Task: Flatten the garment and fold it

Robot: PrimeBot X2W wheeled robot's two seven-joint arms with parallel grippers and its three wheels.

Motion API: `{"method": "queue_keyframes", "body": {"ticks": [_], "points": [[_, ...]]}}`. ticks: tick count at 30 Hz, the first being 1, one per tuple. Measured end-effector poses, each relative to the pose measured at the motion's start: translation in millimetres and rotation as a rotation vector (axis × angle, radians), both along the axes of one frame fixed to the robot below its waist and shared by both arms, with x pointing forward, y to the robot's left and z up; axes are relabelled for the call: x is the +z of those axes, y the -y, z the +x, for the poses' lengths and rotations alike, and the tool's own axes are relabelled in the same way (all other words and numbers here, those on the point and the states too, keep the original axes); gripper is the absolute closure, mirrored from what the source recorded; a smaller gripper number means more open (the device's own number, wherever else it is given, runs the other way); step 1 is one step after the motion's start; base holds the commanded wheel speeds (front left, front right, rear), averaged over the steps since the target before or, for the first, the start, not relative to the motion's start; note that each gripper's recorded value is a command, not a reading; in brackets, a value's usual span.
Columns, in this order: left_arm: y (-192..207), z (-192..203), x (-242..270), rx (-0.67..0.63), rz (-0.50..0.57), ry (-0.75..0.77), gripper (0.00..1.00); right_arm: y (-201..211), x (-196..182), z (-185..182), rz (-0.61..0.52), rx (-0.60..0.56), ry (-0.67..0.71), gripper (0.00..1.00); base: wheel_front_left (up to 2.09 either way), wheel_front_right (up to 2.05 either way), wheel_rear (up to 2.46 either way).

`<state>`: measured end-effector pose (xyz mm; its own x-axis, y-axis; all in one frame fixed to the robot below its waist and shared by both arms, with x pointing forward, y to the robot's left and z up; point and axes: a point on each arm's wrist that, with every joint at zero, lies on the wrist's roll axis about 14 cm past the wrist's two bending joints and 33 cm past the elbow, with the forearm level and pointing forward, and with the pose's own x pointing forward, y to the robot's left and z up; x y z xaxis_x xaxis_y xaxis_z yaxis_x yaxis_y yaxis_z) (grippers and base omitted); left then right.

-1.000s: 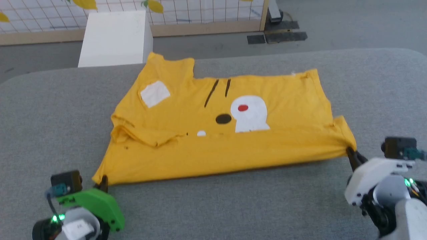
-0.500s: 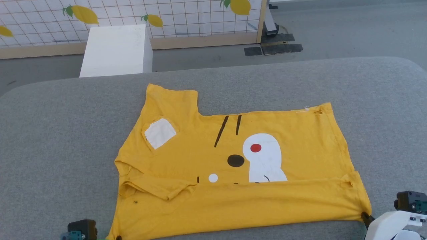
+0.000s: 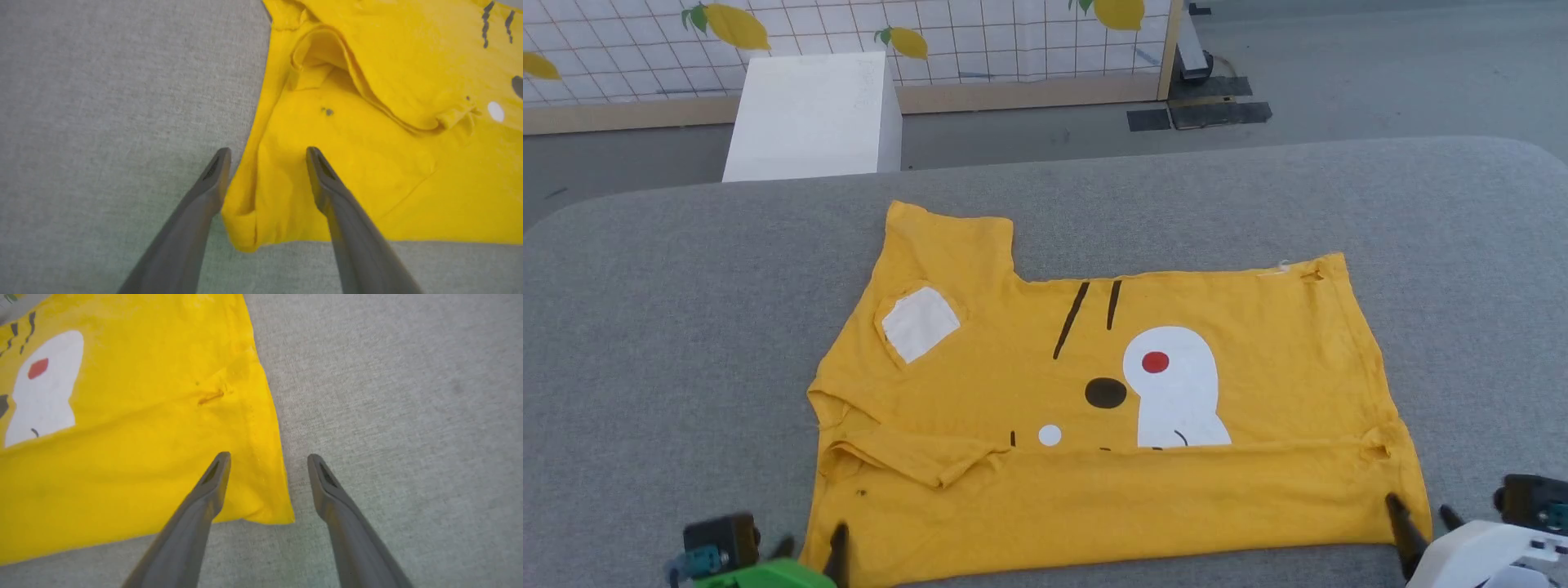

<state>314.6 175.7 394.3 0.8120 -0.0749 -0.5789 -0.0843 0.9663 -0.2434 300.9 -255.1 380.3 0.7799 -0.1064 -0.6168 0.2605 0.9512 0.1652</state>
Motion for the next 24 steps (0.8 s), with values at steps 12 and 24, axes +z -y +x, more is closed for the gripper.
{"method": "queue_keyframes", "body": {"ticks": [12,24], "points": [[9.4,109.2,96.1,-0.196,0.201,0.518,0.0,-25.6,88.6,60.4,-0.139,0.102,0.493,0.0,0.0,0.0,0.0],[34.4,238.7,129.7,-0.392,0.31,0.571,0.0,-36.5,106.3,101.4,-0.178,0.166,0.589,0.0,0.0,0.0,0.0]]}}
